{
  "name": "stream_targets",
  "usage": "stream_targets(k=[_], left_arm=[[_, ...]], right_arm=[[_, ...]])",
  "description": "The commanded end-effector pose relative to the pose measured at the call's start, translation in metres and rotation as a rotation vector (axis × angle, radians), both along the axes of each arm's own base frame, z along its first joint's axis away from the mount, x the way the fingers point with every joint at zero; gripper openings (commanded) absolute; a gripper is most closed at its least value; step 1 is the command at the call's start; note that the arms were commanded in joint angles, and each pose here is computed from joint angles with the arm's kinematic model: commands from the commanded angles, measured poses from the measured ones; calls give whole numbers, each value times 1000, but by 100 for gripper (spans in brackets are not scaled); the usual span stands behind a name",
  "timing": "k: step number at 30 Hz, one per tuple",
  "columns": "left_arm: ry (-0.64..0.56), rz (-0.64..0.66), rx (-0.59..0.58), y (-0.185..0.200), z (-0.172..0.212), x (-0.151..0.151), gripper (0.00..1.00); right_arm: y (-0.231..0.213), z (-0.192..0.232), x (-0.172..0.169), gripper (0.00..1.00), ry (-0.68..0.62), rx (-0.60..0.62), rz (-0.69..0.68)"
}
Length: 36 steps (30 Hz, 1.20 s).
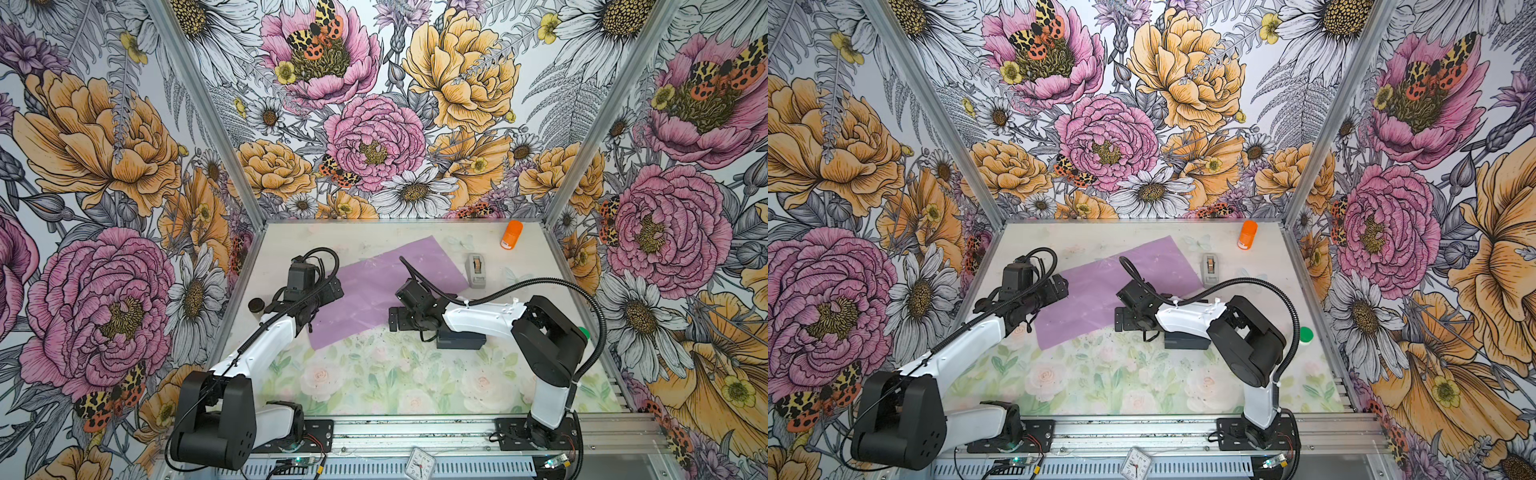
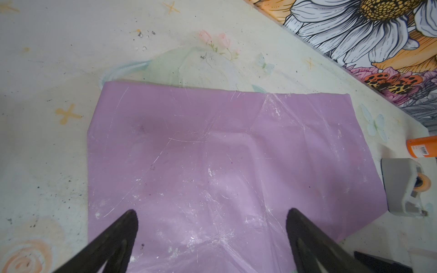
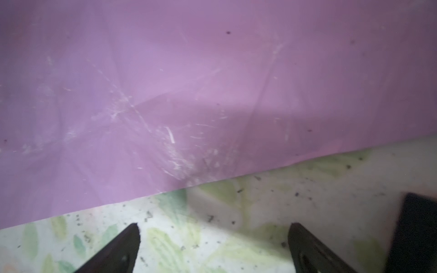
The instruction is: Wrap the gift box in paper
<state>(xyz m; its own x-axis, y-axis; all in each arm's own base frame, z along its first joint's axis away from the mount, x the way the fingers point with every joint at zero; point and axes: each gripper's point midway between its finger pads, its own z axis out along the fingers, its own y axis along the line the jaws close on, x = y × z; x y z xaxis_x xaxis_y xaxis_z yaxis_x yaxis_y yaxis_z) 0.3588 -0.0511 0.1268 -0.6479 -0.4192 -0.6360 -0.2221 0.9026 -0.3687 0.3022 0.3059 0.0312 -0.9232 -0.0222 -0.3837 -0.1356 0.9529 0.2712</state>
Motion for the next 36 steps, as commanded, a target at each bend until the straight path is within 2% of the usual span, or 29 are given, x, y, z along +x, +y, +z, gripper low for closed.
stream_targets(k=[1,9,13,17,20,27,36], left_arm=[[-13,7,-17,0,6,5,99],[5,20,-19,5,3,5,99],[15,23,-44,8,4,8,99],[20,38,-70,14,5,15,99],[31,42,-75,17,4,21,99],[77,55,-92,22,-6,33,99],[118,98,-83,31,-21,37,99]], right_arm=[[-35,3,7,99,6,9,-110],[-117,1,9,100,16,-11,-230],[-121,35,26,99,-64,39,-175],[-110,81,59,98,-201,40,-71],[-113,92,96,98,-238,-9,-48],[-132,81,176,98,-237,-102,-60],[-130,41,233,99,-211,-124,-36]])
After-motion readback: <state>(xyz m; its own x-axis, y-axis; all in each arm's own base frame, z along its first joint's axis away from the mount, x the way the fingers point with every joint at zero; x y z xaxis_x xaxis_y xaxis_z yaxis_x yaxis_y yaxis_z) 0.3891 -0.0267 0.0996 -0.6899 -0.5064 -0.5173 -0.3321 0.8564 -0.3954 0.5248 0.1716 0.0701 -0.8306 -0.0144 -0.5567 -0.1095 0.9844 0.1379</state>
